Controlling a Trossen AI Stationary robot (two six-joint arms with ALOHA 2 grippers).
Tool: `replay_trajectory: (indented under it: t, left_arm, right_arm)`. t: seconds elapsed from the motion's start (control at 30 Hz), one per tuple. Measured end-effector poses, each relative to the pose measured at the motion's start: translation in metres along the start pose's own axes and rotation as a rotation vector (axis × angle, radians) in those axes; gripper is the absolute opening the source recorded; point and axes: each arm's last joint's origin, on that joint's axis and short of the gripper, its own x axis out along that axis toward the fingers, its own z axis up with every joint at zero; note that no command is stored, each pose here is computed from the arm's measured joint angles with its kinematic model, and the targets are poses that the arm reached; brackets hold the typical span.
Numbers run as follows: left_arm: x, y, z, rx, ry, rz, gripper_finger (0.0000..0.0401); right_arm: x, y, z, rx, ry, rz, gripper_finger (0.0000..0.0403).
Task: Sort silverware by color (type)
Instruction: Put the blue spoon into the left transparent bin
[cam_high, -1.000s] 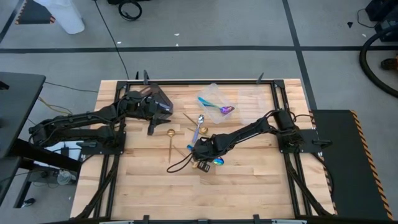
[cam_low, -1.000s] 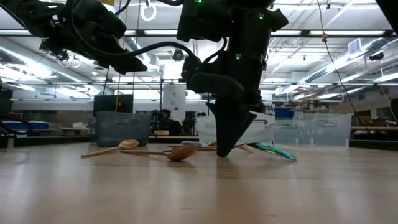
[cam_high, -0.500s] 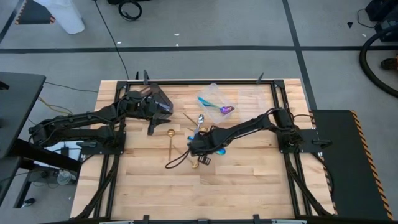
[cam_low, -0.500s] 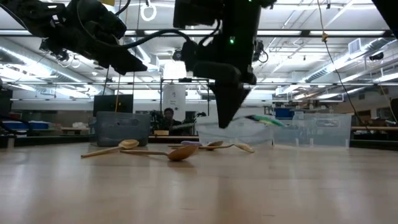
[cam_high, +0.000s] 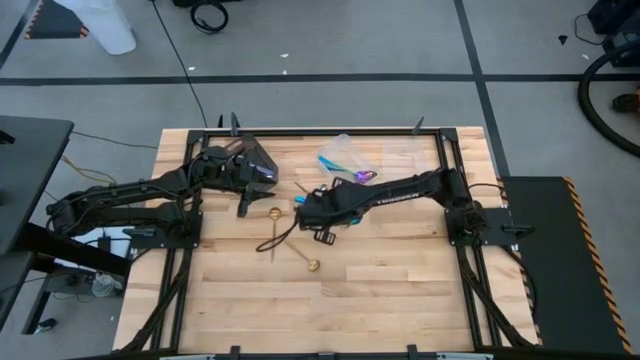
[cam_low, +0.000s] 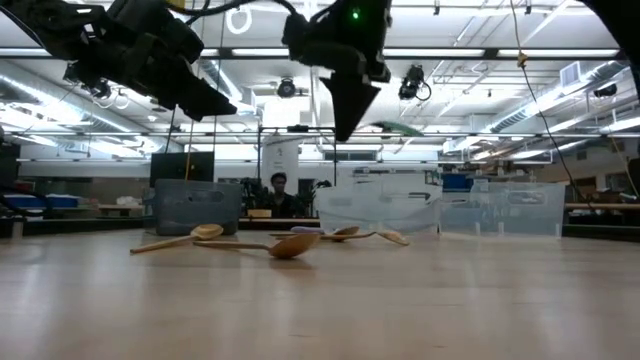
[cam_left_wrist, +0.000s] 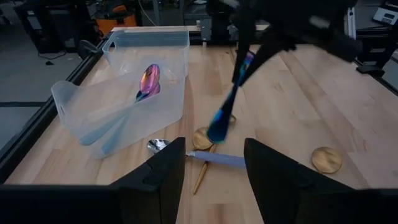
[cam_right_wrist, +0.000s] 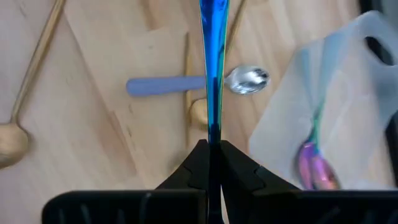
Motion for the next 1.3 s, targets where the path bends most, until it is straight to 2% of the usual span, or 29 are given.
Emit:
replay_trajectory:
  t: [0.73, 1.0, 1.3]
  left_arm:
    - [0.0, 0.0, 0.0, 0.0, 0.0, 0.0, 0.0173]
    - [0.0, 0.0, 0.0, -0.001, 0.001, 0.0, 0.0173]
    - [0.0, 0.0, 0.0, -0.001, 0.002, 0.0, 0.0173]
  right_arm:
    - [-0.081, -0.07, 0.032, -0.004, -0.132, -0.016, 0.0029]
    - [-0.082, -0.096, 0.033, -0.008, -0.115, -0.083, 0.0029]
    - [-0.075, -0.114, 0.034, -0.017, -0.079, -0.1, 0.0029]
